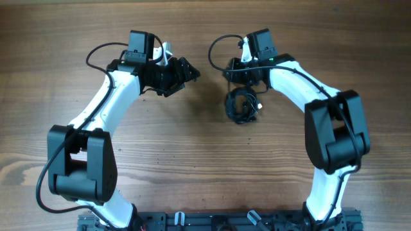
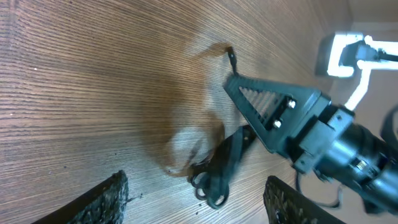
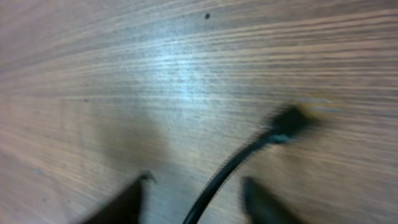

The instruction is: Untangle cables

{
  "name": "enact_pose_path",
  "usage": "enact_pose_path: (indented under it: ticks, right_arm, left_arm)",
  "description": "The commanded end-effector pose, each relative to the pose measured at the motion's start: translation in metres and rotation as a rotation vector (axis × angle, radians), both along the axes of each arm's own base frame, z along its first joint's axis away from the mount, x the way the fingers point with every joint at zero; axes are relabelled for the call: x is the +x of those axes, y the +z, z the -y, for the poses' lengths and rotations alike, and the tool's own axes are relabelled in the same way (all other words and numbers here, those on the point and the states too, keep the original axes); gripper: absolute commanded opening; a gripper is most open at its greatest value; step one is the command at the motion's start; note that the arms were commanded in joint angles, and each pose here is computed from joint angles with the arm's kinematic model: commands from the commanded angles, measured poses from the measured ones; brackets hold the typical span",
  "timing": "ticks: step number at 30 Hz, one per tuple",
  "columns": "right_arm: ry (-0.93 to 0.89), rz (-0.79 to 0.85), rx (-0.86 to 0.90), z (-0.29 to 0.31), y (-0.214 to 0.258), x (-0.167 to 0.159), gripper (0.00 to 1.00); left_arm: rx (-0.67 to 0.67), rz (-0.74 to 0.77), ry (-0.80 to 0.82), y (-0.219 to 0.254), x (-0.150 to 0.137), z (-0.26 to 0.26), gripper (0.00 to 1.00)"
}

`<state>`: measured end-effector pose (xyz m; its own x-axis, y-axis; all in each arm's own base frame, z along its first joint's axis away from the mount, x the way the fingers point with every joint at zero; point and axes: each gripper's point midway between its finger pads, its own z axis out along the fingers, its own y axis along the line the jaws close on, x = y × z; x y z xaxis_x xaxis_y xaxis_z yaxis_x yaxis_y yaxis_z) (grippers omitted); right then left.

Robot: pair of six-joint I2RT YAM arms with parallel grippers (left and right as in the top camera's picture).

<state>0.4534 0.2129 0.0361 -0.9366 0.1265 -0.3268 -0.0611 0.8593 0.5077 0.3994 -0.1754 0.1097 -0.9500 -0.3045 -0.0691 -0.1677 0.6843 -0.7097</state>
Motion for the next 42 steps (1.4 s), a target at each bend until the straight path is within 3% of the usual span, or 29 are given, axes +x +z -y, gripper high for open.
enact_pose_path:
  ticks: [1,3,7,11,15,19,26,42]
  right_arm:
    - [0.012,0.036,0.093,-0.004,0.03,0.013,0.78]
    - [0.009,0.027,0.122,0.011,0.051,0.017,0.85]
    - [-0.024,-0.041,0.182,0.052,0.073,0.008,0.86]
    - [0.031,-0.126,0.147,0.082,0.06,-0.019,0.83]
    - [0.031,-0.175,0.014,0.102,0.042,-0.033,0.83]
    - [0.025,-0.167,0.0,0.104,0.041,-0.031,0.83]
    - [0.026,-0.168,0.0,0.104,0.041,-0.031,0.83]
    - [0.026,-0.167,0.0,0.104,0.041,-0.031,0.83]
  left_arm:
    - [0.037,0.037,-0.029,-0.003,0.002,-0.003,0.69]
    - [0.055,0.076,-0.073,-0.004,0.001,-0.001,0.64]
    - [0.109,0.126,-0.113,0.0,0.0,0.011,0.63]
    - [0.178,0.256,-0.267,0.015,-0.01,0.061,0.65]
    - [0.299,0.357,-0.461,0.001,-0.036,0.102,0.66]
    - [0.416,0.396,-0.572,-0.032,-0.04,0.112,0.61]
    - [0.471,0.512,-0.805,-0.05,-0.05,0.122,0.57]
    - [0.483,0.507,-0.894,-0.074,-0.059,0.131,0.44]
